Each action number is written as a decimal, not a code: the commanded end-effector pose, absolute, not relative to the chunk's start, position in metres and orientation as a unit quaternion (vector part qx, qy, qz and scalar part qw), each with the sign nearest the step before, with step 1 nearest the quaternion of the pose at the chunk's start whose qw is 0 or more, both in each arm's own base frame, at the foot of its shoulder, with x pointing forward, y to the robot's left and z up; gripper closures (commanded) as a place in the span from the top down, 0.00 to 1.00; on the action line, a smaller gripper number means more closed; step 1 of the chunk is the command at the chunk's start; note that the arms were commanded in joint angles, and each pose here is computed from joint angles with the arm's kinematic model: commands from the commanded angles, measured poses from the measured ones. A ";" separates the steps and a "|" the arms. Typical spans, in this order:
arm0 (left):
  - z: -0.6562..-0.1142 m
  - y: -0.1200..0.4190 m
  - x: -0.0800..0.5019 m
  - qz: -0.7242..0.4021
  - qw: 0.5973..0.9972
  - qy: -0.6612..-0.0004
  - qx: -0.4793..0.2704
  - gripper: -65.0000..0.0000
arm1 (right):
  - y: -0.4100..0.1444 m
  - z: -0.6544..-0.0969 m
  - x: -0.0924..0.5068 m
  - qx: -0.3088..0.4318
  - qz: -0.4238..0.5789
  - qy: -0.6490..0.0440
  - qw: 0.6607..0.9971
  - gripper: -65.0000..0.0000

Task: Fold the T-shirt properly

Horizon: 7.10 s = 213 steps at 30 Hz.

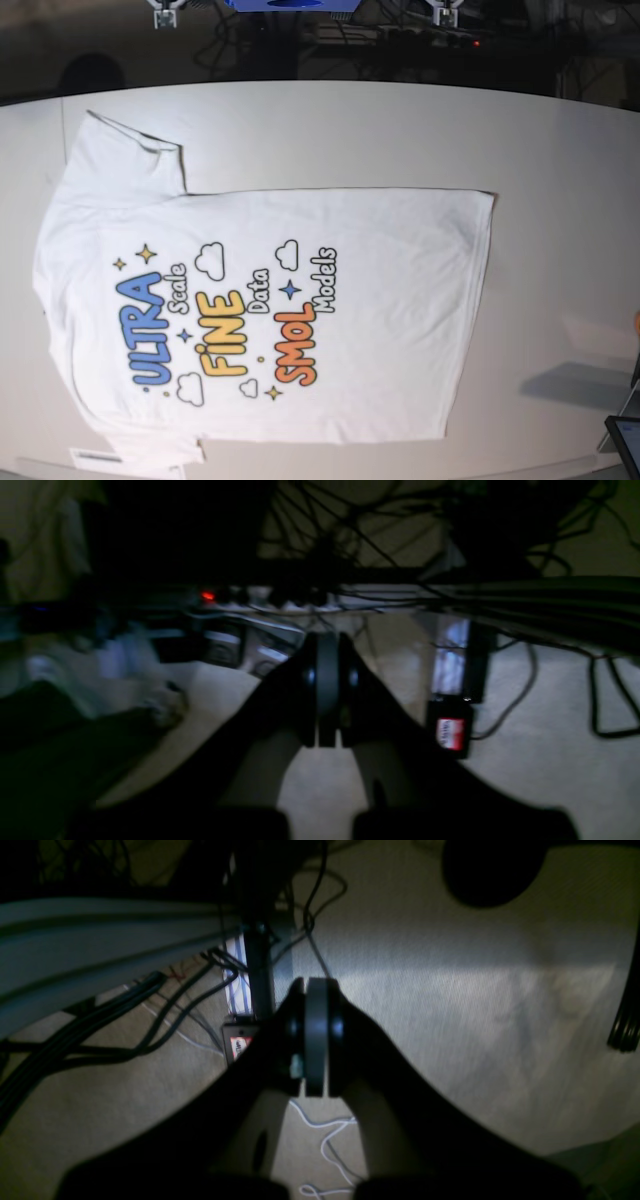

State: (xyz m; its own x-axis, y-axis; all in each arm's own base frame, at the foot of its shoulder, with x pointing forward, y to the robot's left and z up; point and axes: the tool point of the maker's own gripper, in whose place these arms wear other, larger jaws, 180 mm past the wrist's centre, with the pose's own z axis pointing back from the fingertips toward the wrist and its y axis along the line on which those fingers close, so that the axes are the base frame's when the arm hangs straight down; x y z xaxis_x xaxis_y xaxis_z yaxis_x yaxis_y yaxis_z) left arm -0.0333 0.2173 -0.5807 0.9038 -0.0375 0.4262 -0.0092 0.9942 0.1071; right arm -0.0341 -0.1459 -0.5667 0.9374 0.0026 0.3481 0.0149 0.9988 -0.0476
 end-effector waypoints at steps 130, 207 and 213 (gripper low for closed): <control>-0.339 0.300 0.160 -0.051 0.857 -0.495 0.136 0.00 | -0.217 -0.418 0.156 0.253 -0.165 -0.299 0.905 0.00; -0.416 0.253 0.267 0.217 0.865 -0.397 -0.216 0.00 | -0.217 -0.418 0.157 0.252 -0.149 -0.292 0.910 0.00; -0.418 0.261 0.258 0.214 0.871 -0.391 -0.206 0.00 | -0.223 -0.414 0.159 0.244 -0.143 -0.297 0.912 0.00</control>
State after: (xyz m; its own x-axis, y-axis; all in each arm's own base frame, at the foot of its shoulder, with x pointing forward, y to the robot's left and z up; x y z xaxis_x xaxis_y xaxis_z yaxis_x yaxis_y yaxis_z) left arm 0.2638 0.2553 -0.4133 0.5702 0.5595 0.6015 -0.1922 0.8028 -0.5644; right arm 0.1596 -0.2165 -0.4167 0.7753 -0.4294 0.4631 0.1225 0.8216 0.5567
